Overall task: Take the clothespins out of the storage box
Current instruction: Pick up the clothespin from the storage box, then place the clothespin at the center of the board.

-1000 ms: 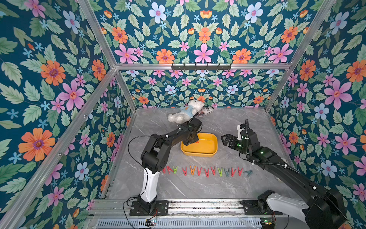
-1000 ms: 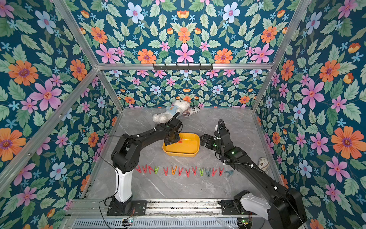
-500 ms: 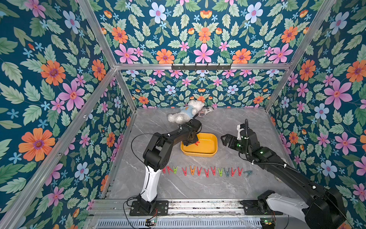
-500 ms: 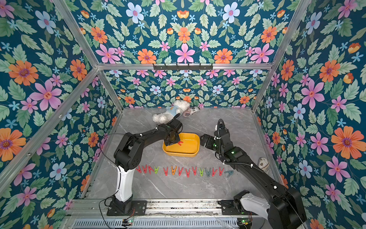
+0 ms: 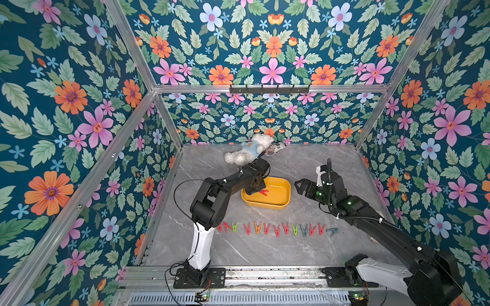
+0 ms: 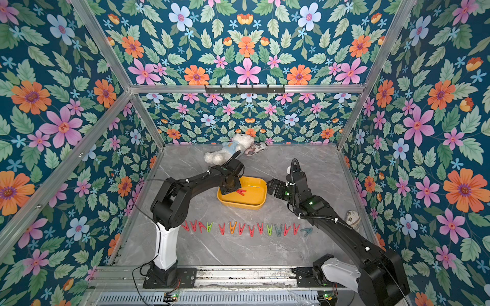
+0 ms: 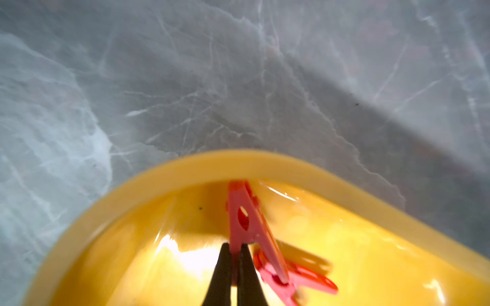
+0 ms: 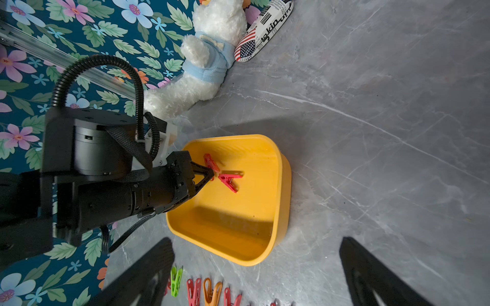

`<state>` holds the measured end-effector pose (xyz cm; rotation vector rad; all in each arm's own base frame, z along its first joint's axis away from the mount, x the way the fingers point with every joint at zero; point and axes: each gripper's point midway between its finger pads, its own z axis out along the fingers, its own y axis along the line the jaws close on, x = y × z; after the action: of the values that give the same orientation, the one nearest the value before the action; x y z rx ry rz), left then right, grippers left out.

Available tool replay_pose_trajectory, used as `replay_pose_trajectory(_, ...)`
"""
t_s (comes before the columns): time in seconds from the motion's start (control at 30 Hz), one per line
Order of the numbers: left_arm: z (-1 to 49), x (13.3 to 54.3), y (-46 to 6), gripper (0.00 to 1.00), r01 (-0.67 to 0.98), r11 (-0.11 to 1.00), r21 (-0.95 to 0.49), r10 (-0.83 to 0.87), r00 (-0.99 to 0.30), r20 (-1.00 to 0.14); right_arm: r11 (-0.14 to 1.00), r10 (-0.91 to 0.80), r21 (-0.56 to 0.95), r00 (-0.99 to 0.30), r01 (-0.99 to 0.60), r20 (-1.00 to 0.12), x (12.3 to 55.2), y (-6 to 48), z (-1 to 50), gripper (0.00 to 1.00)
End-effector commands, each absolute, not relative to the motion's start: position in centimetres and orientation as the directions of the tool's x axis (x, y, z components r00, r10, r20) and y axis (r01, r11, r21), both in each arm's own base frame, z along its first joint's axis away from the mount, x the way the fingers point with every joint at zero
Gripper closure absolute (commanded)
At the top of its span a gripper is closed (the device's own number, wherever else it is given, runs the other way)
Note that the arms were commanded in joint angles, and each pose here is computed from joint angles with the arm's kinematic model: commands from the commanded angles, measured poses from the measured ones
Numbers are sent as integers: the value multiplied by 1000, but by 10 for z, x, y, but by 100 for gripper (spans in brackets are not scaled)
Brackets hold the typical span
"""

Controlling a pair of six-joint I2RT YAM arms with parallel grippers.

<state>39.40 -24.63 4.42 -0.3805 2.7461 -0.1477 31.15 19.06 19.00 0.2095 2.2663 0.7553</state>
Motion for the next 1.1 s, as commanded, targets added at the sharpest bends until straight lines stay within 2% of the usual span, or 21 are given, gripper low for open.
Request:
replay_pose_trajectory(0.0, 55, 388, -243, 94, -249, 956, -153, -288, -893, -347, 796, 368, 598, -708, -95, -602, 316, 196, 201, 1)
replay_pose_trajectory(0.23, 83, 375, -234, 95, -250, 952, -175, -299, -879, -371, 784, 340, 602, -710, -148, -617, 315, 215, 207, 1)
replay_pose_trajectory(0.53, 110, 351, -196, 95, -294, 945, -145, -328, -851, -411, 747, 261, 606, -719, -273, -645, 308, 264, 215, 1)
replay_pose_trajectory(0.9, 109, 315, -121, 95, -425, 897, -121, -435, -801, -410, 695, 179, 614, -738, -373, -651, 309, 314, 213, 1)
replay_pose_trajectory(1.07, 95, 292, -84, 95, -507, 854, -114, -510, -775, -373, 676, 151, 619, -747, -400, -648, 314, 335, 210, 1)
